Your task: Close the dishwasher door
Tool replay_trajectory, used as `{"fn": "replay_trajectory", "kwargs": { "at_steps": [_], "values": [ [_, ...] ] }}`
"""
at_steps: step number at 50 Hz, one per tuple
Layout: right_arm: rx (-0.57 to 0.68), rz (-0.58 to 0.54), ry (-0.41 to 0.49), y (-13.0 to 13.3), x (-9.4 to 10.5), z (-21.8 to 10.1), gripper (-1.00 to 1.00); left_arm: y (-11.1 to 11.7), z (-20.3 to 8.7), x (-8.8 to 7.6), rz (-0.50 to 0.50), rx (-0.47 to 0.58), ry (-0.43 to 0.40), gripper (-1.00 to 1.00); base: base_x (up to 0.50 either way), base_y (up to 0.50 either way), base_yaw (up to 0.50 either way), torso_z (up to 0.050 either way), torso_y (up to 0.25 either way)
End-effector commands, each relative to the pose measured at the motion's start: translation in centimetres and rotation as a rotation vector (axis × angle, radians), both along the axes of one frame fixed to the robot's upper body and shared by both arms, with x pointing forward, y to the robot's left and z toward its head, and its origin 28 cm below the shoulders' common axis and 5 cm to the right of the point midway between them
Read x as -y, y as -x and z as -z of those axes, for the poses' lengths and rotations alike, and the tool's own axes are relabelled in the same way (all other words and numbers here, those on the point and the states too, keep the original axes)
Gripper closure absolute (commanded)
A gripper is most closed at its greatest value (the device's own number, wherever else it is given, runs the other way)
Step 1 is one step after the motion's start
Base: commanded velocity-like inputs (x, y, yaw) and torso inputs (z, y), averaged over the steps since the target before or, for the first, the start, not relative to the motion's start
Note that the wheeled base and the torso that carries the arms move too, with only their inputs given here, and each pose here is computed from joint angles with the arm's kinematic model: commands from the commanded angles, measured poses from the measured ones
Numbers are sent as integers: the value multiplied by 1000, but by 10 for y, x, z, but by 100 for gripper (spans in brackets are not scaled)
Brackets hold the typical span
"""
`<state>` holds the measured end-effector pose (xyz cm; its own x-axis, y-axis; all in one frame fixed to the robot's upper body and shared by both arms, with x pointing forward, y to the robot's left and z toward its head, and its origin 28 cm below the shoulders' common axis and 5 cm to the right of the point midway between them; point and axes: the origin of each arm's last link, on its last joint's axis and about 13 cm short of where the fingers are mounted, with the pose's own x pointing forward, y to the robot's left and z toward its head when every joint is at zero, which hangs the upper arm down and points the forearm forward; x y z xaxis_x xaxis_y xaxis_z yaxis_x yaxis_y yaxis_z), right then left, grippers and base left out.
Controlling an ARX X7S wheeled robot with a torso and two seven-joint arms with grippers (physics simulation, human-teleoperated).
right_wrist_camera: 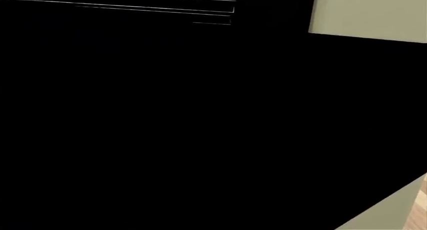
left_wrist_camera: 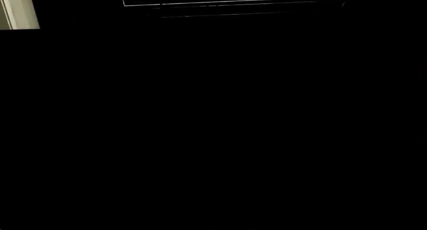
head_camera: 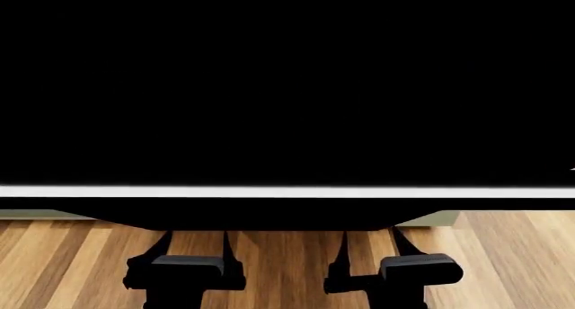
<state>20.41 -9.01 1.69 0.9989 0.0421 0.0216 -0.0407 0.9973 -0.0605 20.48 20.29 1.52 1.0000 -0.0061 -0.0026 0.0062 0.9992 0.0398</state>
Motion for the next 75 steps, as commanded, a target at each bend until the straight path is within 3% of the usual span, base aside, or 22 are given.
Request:
{"fn": "replay_trajectory", "kwargs": {
  "at_steps": [1,57,75],
  "values": [
    [0,0,1,0,0,0,-100,0,0,0,0,0,1,-100,0,0,0,0,0],
    [10,-7,-4,1,0,-2,-100,0,0,0,-1,3,0,-100,25,0,0,0,0],
    [57,-30,-42,4,-2,-12,-100,-1,-6,0,18,81,13,-100,0,0,0,0,0]
  ]
}}
